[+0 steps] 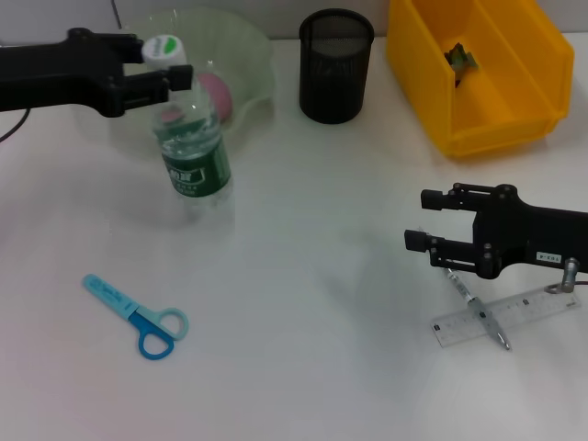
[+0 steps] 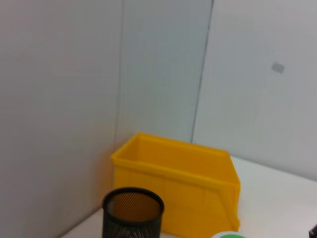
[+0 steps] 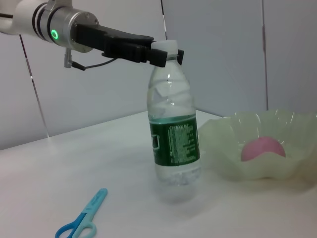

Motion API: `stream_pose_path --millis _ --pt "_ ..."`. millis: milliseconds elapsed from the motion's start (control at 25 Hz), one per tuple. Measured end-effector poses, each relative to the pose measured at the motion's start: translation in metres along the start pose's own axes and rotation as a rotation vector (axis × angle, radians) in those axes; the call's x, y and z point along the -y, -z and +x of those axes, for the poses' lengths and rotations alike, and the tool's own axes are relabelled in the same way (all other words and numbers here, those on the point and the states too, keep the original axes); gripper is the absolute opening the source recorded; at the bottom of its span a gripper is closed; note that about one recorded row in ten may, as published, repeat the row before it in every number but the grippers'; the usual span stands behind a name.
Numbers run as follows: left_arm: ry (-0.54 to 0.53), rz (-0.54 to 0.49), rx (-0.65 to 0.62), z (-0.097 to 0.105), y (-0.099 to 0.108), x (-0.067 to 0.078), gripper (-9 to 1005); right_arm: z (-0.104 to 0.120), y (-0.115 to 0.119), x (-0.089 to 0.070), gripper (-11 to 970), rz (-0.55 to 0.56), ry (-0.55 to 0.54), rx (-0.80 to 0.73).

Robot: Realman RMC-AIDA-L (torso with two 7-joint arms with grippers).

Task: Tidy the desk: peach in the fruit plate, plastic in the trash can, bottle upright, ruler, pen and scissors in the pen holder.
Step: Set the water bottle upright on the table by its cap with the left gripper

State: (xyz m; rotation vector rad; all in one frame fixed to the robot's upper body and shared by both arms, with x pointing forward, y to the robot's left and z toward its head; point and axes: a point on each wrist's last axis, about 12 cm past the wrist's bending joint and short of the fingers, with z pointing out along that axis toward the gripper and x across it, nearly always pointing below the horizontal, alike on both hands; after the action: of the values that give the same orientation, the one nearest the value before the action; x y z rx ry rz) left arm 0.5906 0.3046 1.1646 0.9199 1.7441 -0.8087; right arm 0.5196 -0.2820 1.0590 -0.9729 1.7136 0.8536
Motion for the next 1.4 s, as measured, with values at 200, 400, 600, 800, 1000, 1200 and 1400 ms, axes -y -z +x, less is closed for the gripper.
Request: stream_pose_path --millis 200,400,600,800,1000,1200,1400 --pt "0.047 -0.046 0.054 0.015 0.014 -0.004 471 0.000 -0.002 -0.001 638 -0.005 0.002 -0.001" --pt "0.065 -0.097 0.068 0.028 0.022 -0.008 473 -0.001 -0.003 0.000 638 -0.009 0.005 -0.002" --pt "0.052 -0.141 0.056 0.036 0.026 -0.010 475 -0.003 -0.004 0.000 638 -0.011 0.013 -0.002" --pt "0.054 -0.198 0.044 0.042 0.028 -0.015 477 -0.003 -0.004 0.001 638 -0.012 0.018 -0.004" --pt "0.052 -0.232 0.037 0.043 0.029 -0.019 479 -0.003 -0.003 0.001 637 -0.008 0.019 -0.004" --pt "0.041 -0.246 0.034 0.043 0.029 -0.021 481 -0.004 -0.002 0.002 637 -0.004 0.019 -0.002" --pt "0.030 -0.276 0.028 0.044 0.029 -0.024 483 -0.005 -0.002 0.003 637 -0.005 0.023 -0.001"
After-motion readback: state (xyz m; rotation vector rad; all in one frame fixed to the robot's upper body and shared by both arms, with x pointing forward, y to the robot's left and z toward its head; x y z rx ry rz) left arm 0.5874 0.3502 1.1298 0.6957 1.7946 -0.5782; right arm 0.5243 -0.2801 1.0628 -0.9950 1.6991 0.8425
